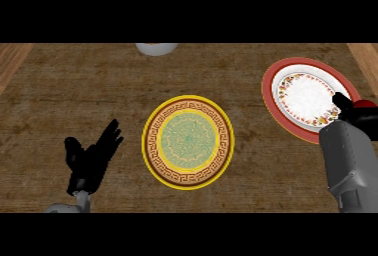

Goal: Pick the can from the plate and place it in the plate

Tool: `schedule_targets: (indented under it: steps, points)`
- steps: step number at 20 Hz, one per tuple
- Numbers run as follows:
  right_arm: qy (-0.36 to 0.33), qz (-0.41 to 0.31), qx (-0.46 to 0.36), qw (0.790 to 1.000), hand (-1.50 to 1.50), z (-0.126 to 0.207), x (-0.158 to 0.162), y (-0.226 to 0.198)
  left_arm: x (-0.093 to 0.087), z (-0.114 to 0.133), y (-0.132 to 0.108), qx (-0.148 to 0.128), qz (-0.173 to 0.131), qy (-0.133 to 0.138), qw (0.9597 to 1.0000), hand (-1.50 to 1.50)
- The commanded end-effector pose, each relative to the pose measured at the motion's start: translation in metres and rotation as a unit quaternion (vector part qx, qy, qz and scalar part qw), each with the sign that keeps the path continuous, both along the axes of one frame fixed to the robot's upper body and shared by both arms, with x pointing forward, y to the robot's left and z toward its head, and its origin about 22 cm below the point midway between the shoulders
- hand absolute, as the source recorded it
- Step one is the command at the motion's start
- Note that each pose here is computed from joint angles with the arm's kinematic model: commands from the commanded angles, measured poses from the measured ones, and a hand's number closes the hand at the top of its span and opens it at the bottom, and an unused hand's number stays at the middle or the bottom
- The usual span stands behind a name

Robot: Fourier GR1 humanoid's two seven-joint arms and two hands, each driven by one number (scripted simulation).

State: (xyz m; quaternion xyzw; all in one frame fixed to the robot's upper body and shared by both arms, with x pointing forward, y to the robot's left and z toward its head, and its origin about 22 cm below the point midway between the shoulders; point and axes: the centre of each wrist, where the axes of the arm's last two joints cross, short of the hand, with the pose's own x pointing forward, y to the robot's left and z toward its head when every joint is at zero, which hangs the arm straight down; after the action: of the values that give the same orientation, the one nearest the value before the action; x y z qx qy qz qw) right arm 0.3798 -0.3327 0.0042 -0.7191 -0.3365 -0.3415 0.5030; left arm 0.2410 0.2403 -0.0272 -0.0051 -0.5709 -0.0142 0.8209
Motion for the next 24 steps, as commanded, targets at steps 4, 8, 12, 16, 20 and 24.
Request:
schedule_targets:
  steps: [4, 8, 12, 16, 20, 24]
  points:
    - [-0.143, -0.018, -0.004, 0.99, -1.5, 0.004, -0.005, 0.037, -0.004, -0.006, 0.014, 0.003, 0.007, 0.019, 0.9998, 0.0]
    - [-0.162, 0.039, 0.029, 0.986, -1.5, -0.006, -0.019, 0.07, -0.006, -0.005, 0.003, 0.003, 0.015, 0.021, 0.9997, 0.0]
    - [-0.157, 0.087, 0.036, 0.983, -1.5, -0.022, -0.043, 0.089, -0.003, -0.005, 0.0, 0.005, 0.016, 0.02, 0.9997, 0.0]
    - [-0.138, 0.124, 0.048, 0.981, -1.5, -0.038, -0.065, 0.106, -0.006, -0.01, -0.004, 0.001, 0.01, 0.021, 0.9997, 0.0]
    - [-0.113, 0.138, 0.063, 0.982, -1.5, -0.043, -0.074, 0.114, -0.013, -0.006, -0.006, -0.001, 0.011, 0.015, 0.9998, 0.0]
    - [-0.096, 0.148, 0.072, 0.982, -1.5, -0.044, -0.084, 0.121, -0.011, -0.011, -0.02, -0.009, 0.011, 0.014, 0.9998, 0.0]
